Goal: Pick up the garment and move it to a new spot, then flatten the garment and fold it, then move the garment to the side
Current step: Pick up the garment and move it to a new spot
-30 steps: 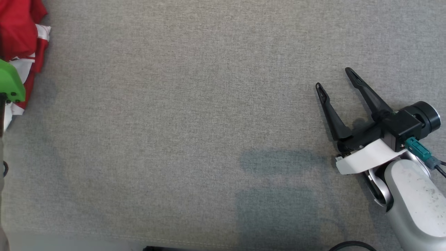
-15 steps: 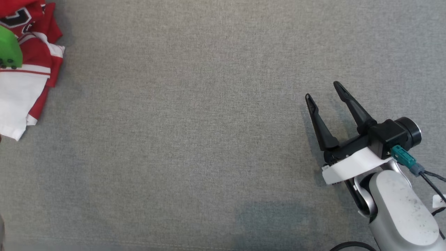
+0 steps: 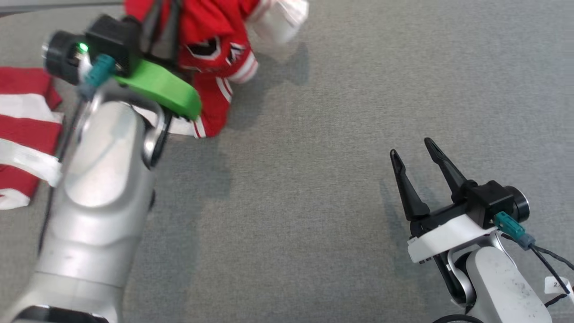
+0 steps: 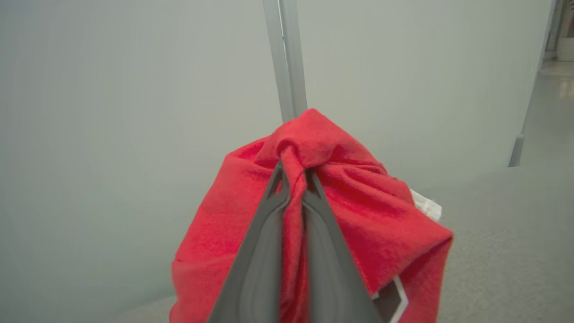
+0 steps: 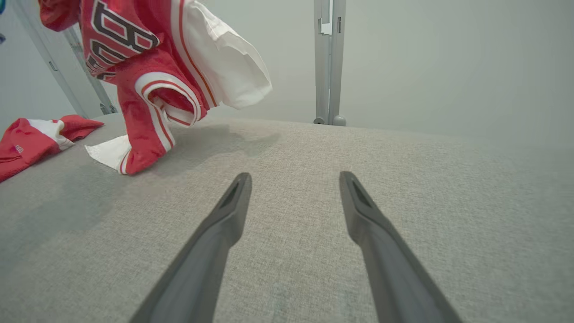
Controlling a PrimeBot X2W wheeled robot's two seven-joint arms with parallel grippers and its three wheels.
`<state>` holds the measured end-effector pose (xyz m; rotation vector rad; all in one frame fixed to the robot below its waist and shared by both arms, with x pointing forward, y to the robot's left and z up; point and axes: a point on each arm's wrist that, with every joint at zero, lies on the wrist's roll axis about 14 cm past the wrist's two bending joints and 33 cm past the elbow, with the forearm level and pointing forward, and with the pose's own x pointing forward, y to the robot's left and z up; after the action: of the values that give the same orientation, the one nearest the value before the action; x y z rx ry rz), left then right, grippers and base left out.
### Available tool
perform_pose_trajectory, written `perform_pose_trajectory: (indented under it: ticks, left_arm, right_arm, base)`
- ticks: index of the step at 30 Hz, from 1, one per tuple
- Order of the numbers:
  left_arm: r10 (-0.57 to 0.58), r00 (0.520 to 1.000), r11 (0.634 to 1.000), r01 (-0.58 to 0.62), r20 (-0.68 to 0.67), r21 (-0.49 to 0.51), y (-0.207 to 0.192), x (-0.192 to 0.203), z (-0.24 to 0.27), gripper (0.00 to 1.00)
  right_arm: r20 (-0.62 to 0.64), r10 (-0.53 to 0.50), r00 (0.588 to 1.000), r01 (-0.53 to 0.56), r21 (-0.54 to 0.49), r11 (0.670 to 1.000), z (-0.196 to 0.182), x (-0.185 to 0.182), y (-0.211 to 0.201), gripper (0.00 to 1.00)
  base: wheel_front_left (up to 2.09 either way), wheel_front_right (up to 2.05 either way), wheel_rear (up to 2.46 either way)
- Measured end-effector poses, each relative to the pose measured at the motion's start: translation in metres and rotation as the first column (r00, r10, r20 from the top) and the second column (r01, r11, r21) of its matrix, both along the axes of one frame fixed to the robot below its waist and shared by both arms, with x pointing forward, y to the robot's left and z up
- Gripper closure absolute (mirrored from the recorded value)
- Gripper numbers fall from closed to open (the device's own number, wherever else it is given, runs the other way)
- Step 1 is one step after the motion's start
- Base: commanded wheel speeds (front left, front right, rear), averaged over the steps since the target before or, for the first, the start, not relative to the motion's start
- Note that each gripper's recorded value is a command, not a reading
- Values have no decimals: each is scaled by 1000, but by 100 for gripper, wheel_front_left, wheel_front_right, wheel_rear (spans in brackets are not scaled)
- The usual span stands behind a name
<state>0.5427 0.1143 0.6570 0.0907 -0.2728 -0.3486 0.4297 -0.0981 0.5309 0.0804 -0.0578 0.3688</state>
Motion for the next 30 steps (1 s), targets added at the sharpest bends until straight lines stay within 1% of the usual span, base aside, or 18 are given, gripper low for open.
perform_pose_trajectory:
  ticks: [3, 6, 9, 10, 15, 19, 20, 21, 22, 25, 30]
  left_arm:
    - [-117, 993, 991, 114, -35, -63, -49, -18, -17, 100]
    - [-203, 976, 973, 192, -75, -131, -83, -35, -32, 100]
    - [-288, 950, 949, 266, -122, -168, -117, -55, -52, 100]
    - [-336, 929, 932, 304, -155, -197, -135, -69, -64, 100]
    - [-422, 880, 897, 370, -219, -240, -168, -98, -88, 100]
    - [-437, 858, 892, 373, -270, -257, -175, -109, -107, 100]
    - [-438, 850, 893, 372, -293, -253, -176, -113, -115, 73]
    - [-439, 843, 893, 372, -311, -253, -177, -117, -122, 25]
    - [-441, 835, 893, 373, -328, -252, -178, -121, -129, 0]
    - [-424, 832, 902, 352, -358, -249, -173, -125, -140, 0]
    - [-355, 869, 926, 276, -344, -258, -148, -119, -136, 0]
  right_arm:
    - [-1, -45, 999, 45, -2, 999, 3, -9, -15, 0]
    - [7, -90, 996, 90, -7, 996, 7, -17, -30, 0]
    - [-1, -136, 991, 136, -16, 991, 6, -27, -47, 0]
    - [4, -163, 987, 163, -20, 986, 9, -32, -57, 0]
    - [6, -222, 975, 222, -20, 975, 12, -47, -76, 0]
    - [16, -252, 968, 252, -22, 967, 16, -54, -86, 0]
    - [18, -257, 966, 258, -21, 966, 17, -55, -87, 0]
    - [19, -262, 965, 262, -20, 965, 18, -56, -89, 0]
    - [20, -266, 964, 266, -21, 964, 19, -57, -90, 0]
    - [26, -272, 962, 273, -19, 962, 21, -59, -92, 0]
    - [31, -271, 962, 272, -10, 962, 23, -59, -91, 0]
  base:
    - [0, 0, 0]
    - [0, 0, 0]
    - [0, 0, 0]
    - [0, 0, 0]
    - [0, 0, 0]
    - [0, 0, 0]
    - [0, 0, 0]
    - [0, 0, 0]
    - [0, 0, 0]
    - [0, 0, 0]
    - [0, 0, 0]
